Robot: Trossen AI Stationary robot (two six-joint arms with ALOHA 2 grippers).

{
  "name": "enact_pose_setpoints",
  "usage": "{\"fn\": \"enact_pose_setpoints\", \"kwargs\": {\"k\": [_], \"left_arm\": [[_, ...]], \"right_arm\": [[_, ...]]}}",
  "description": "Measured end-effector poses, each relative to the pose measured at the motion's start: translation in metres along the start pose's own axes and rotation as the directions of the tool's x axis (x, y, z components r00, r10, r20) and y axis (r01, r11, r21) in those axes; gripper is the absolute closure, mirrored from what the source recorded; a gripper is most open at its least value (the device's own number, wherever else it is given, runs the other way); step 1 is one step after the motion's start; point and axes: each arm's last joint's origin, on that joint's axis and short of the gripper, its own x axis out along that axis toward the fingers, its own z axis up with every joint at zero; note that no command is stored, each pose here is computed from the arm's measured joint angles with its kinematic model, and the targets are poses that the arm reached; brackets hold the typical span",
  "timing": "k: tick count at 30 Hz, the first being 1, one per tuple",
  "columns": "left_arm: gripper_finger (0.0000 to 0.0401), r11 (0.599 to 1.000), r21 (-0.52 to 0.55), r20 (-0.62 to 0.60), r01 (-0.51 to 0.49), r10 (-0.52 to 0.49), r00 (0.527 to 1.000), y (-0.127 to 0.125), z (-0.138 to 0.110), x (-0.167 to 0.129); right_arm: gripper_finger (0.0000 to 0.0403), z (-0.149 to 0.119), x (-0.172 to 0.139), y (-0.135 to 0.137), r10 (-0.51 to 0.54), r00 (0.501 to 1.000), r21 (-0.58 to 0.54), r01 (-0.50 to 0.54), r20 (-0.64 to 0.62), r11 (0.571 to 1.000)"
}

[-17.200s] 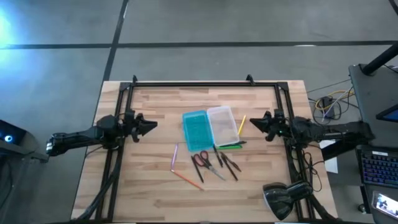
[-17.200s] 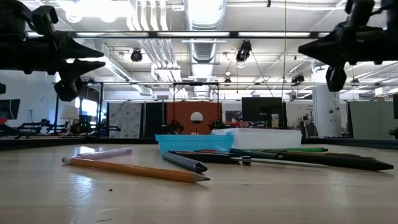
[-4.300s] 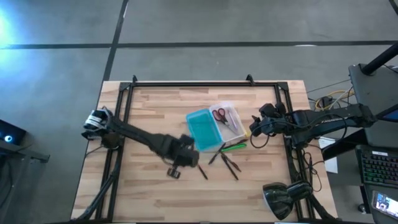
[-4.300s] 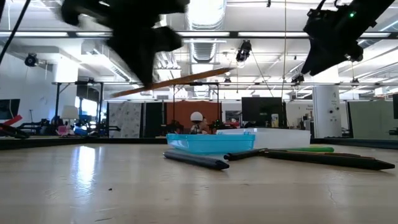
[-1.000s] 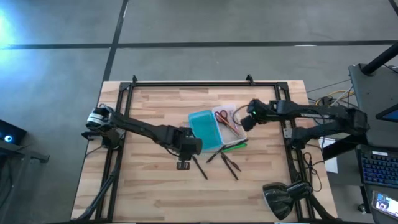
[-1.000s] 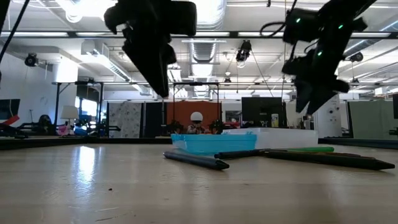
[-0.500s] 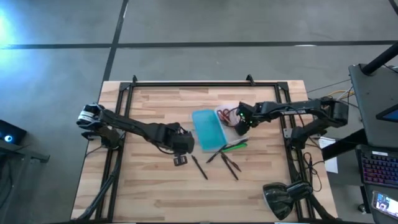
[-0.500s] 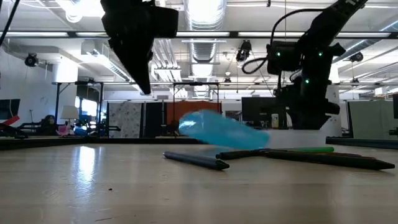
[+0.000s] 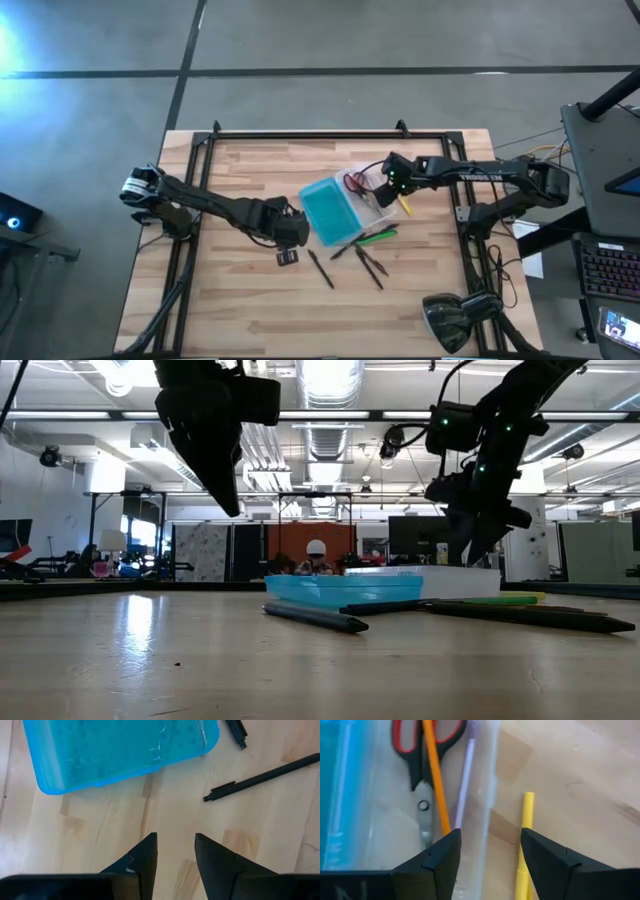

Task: Pick & place school supplies into a supply box
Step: Adjust the blue supply box

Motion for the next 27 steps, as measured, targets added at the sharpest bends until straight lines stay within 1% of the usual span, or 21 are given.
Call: {"fn": "enact_pose_setpoints", "kwargs": {"k": [3,6,10,14,18,23,24,27], "left_arm": [[0.0286,1.000,-0.001,0.000,0.000,0.000,1.000,0.000,0.000,0.000],[0.0286,1.000,0.000,0.002,-0.006,0.006,1.000,0.000,0.000,0.000],[0.0286,1.000,0.000,0.008,-0.021,0.021,1.000,0.001,0.000,0.000],[0.0286,1.000,0.000,0.011,-0.025,0.025,1.000,0.001,0.000,0.000],[0.0286,1.000,0.000,0.011,-0.026,0.026,1.000,0.001,0.000,0.001],[0.0286,1.000,0.001,0.011,-0.026,0.026,1.000,0.001,0.000,0.001],[0.0286,1.000,0.002,0.011,-0.026,0.026,1.000,0.001,0.000,0.001],[0.0286,1.000,0.002,0.011,-0.026,0.026,1.000,0.001,0.000,0.001]], "right_arm": [[0.0230,0.001,0.001,-0.002,-0.003,1.000,0.003,0.003,-0.003,1.000],[0.0262,0.000,0.003,-0.004,-0.016,1.000,0.002,0.016,-0.006,1.000],[0.0305,-0.006,0.015,-0.007,-0.076,0.996,-0.020,0.076,-0.036,0.997],[0.0337,-0.009,0.029,-0.007,-0.103,0.992,-0.043,0.100,-0.075,0.994],[0.0353,-0.007,0.036,0.001,-0.036,0.995,-0.053,0.031,-0.095,0.998],[0.0359,0.004,0.037,0.018,0.099,0.993,-0.060,-0.103,-0.067,0.993],[0.0359,0.006,0.038,0.021,0.116,0.991,-0.068,-0.120,-0.063,0.990],[0.0356,0.013,0.042,0.026,0.116,0.991,-0.082,-0.121,-0.063,0.989]]}}
